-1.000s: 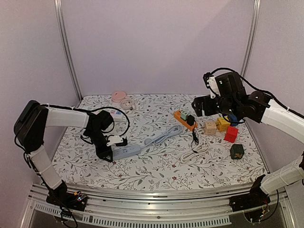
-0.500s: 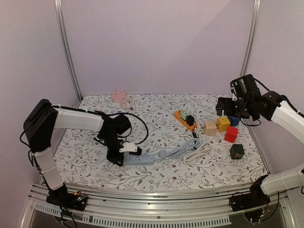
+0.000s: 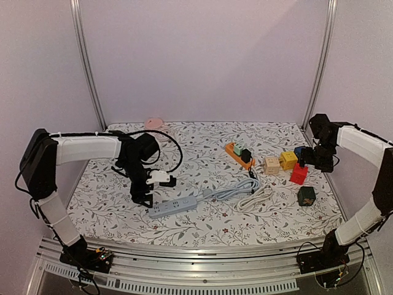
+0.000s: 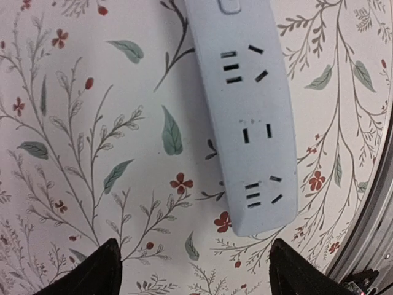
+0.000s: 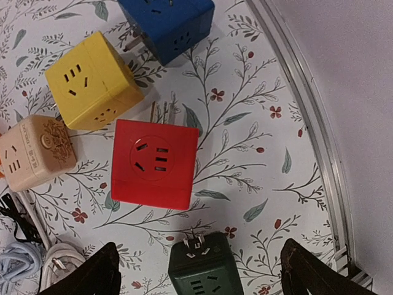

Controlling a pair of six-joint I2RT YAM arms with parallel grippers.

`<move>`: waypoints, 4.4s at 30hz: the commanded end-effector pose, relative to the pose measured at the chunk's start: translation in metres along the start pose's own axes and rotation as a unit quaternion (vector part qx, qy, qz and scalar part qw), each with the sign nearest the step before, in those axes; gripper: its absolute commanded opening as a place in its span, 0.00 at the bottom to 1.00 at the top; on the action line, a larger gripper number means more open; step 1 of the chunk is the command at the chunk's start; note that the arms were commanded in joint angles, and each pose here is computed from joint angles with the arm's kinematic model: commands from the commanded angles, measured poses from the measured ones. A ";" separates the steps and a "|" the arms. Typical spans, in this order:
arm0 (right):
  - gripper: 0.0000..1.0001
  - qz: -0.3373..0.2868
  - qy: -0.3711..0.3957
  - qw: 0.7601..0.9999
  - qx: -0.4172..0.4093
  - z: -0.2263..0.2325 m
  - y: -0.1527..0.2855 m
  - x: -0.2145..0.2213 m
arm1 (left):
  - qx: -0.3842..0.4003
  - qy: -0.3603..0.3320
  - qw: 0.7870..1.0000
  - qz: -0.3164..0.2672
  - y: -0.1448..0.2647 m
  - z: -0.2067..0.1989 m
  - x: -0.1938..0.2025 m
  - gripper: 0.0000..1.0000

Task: Insert the plug
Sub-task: Move the socket to the center of the board, then pick up the plug from the center of the board.

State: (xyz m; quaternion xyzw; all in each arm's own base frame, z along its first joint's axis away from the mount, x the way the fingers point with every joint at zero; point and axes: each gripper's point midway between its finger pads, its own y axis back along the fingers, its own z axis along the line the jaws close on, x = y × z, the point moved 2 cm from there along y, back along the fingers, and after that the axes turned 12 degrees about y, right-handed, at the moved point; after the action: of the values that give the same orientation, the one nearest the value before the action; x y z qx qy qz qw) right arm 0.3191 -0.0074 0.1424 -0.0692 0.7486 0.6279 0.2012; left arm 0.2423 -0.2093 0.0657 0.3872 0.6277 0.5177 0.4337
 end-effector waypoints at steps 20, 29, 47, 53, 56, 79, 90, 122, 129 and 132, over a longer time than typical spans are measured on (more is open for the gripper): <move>0.76 0.051 0.163 0.973 -0.152 0.160 -0.069 -0.053 | -0.018 0.097 0.994 -0.053 0.049 0.033 0.008 0.82; 0.71 0.066 0.183 0.975 -0.106 0.150 -0.072 -0.040 | -0.020 0.101 0.993 -0.052 0.048 0.039 0.006 0.82; 0.04 0.045 0.217 0.969 -0.106 0.146 -0.056 -0.040 | -0.008 0.115 0.991 -0.070 0.064 0.035 0.003 0.81; 0.00 -0.068 0.221 0.961 -0.149 0.152 0.032 -0.061 | -0.007 0.125 0.986 -0.112 0.095 0.038 -0.018 0.82; 0.00 -0.130 0.219 0.950 -0.178 0.161 0.087 -0.067 | -0.008 0.122 0.983 -0.137 0.121 0.038 -0.029 0.82; 0.00 -0.342 0.325 0.775 -0.420 0.309 0.316 0.047 | -0.334 -0.246 0.788 -0.455 0.293 -0.099 -0.052 0.99; 0.00 -0.337 0.307 0.754 -0.473 0.330 0.331 0.070 | -0.375 -0.230 0.749 -0.496 0.278 -0.094 -0.132 1.00; 0.00 -0.329 0.333 0.716 -0.518 0.339 0.352 0.086 | -0.309 -0.234 0.764 -0.516 0.274 -0.108 -0.155 0.00; 0.60 -0.348 0.370 0.678 -0.531 0.328 0.362 0.096 | -0.259 -0.205 0.776 -0.537 0.286 -0.119 -0.146 0.00; 0.98 -0.376 0.404 0.650 -0.522 0.312 0.365 0.101 | -0.203 -0.185 0.786 -0.554 0.293 -0.132 -0.138 0.00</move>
State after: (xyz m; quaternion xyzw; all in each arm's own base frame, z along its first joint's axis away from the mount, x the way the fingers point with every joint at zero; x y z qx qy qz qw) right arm 0.1952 0.3956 0.3747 -0.6189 0.2741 0.7335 0.0618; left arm 0.1979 -0.3361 0.3626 -0.0307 0.4549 0.2752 0.8464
